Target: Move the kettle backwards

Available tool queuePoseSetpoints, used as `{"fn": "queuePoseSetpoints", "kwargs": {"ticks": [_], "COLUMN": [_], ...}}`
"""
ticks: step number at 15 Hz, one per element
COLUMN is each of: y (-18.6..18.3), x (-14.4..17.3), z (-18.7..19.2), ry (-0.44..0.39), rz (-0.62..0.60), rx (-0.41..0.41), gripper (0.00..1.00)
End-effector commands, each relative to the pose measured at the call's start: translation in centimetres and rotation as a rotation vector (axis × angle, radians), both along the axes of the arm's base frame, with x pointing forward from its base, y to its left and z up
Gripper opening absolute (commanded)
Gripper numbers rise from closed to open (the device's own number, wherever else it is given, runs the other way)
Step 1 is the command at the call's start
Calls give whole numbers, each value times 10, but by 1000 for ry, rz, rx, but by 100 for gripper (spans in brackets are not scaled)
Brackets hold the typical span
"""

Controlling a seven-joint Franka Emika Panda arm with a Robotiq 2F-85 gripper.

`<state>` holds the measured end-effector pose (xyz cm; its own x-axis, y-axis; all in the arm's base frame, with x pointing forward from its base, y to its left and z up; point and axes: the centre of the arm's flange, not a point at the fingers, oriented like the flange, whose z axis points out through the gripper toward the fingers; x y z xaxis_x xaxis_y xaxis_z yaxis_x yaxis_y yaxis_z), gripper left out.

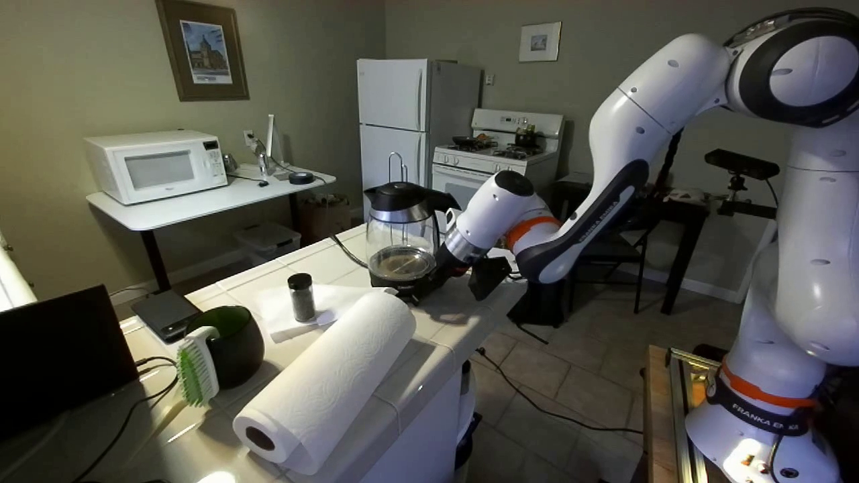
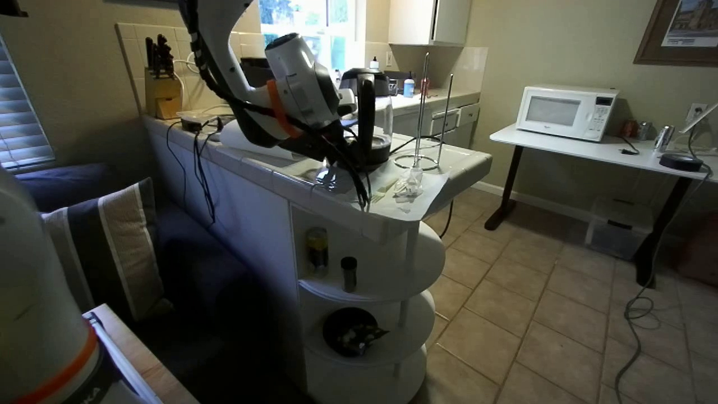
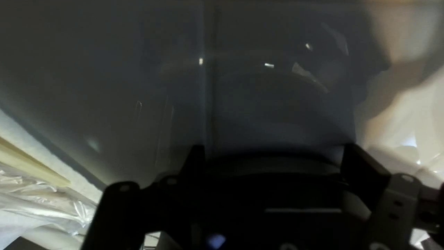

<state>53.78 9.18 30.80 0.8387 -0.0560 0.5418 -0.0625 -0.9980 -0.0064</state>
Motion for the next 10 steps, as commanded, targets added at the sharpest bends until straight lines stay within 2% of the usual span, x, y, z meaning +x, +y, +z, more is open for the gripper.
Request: {"fn": "queuePoseSetpoints", "kwargs": {"ticks": [1, 4, 10], "y": [17, 26, 37], "x": [29, 42, 69], "z": [-11, -8, -2], "ry": [-73, -92, -139], "rz": [-32, -37, -52], "rx": [15, 36, 28], "gripper": [100, 100, 100]}}
